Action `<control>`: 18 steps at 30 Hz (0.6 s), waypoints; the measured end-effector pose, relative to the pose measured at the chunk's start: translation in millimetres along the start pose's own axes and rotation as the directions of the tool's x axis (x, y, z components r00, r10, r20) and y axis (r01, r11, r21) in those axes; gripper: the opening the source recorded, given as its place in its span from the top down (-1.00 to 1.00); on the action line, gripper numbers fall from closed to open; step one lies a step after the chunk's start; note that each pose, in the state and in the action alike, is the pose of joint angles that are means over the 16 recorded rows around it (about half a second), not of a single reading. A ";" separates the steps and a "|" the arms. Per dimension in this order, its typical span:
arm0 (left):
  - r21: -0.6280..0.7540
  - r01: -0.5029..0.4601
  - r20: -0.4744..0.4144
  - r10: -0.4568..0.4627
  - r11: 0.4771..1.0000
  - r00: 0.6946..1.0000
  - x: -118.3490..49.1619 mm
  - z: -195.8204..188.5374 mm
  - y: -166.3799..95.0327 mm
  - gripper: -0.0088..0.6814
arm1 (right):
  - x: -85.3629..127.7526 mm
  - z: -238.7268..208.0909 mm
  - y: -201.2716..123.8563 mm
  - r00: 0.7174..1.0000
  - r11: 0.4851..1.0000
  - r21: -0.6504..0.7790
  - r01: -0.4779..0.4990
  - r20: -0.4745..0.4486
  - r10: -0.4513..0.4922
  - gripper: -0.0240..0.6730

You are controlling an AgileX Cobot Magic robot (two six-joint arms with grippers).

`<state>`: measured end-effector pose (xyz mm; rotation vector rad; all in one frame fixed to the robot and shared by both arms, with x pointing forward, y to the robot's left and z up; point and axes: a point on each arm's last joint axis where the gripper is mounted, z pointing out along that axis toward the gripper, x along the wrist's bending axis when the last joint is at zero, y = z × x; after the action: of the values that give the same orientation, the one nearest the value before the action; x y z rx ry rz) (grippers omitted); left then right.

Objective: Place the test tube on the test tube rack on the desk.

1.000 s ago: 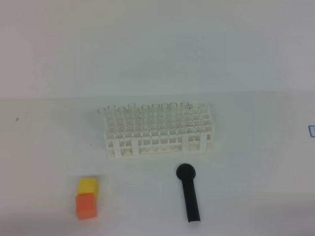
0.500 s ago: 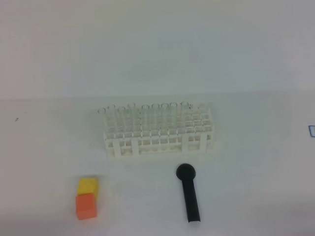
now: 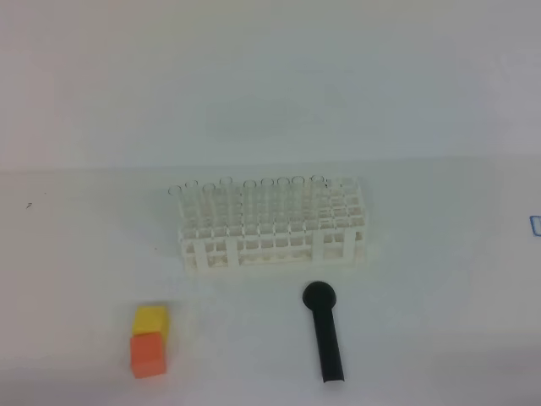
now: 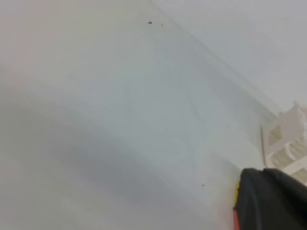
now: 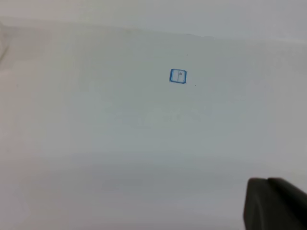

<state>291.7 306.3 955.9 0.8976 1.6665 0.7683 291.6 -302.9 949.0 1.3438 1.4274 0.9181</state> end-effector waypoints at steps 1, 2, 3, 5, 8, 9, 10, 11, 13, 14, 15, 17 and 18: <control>0.000 0.002 0.001 -0.002 1.000 1.000 0.2 0.1 -0.5 0.98 | 0.0 0.0 0.0 1.000 1.000 0.000 0.000 0.000 0.000 0.94; 0.001 0.005 0.002 -0.005 1.000 1.000 0.4 0.2 -1.0 0.98 | 0.0 0.0 0.0 1.000 1.000 0.000 0.000 0.000 0.000 0.94; 0.001 0.007 0.003 -0.007 1.000 1.000 0.3 0.2 -1.0 0.98 | 0.0 0.0 0.0 1.000 1.000 0.000 0.000 0.000 0.000 0.94; 0.002 0.013 0.004 -0.013 1.000 1.000 0.2 0.2 -1.1 0.98 | 0.0 0.0 0.0 1.000 1.000 0.000 0.000 0.000 0.000 0.94; 0.005 0.020 0.006 -0.020 1.000 1.000 0.2 0.5 -1.8 0.98 | 0.0 0.0 0.0 1.000 1.000 0.000 0.000 0.000 0.000 0.94; 0.006 0.022 0.006 -0.022 1.000 1.000 -0.1 0.3 -1.4 0.98 | 0.0 0.0 0.0 1.000 1.000 0.000 0.000 0.000 0.000 0.94; 0.006 0.023 0.006 -0.023 1.000 1.000 -0.1 0.3 -1.4 0.98 | 0.0 0.0 0.0 1.000 1.000 0.000 0.000 0.000 0.000 0.94; 0.006 0.024 0.006 -0.024 1.000 1.000 -0.3 0.2 -1.0 0.98 | 0.0 0.0 0.0 1.000 1.000 0.000 0.000 0.000 0.000 0.94; 0.006 0.024 0.007 -0.024 1.000 1.000 0.1 0.5 -1.8 0.98 | 0.0 0.0 0.0 1.000 1.000 0.000 0.000 0.000 0.000 0.94; 0.005 0.024 0.007 -0.024 1.000 1.000 0.4 0.6 -2.2 0.98 | 0.0 0.0 0.0 1.000 1.000 0.000 0.000 0.000 0.000 0.94; 0.005 0.024 0.007 -0.024 1.000 1.000 0.4 0.6 -2.2 0.98 | 0.0 0.0 0.0 1.000 1.000 0.000 0.000 0.000 0.000 0.94; 0.005 0.023 0.006 -0.023 1.000 1.000 0.4 0.6 -2.2 0.98 | 0.0 0.0 0.0 1.000 1.000 0.000 0.000 0.000 0.000 0.94; 0.004 0.023 0.006 -0.023 1.000 1.000 0.4 0.6 -2.2 0.98 | 0.0 0.0 0.0 1.000 1.000 0.000 0.000 0.000 0.000 0.94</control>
<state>291.8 305.6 953.7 0.8810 1.6712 0.7459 291.6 -302.9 949.0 1.3438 1.4274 0.9181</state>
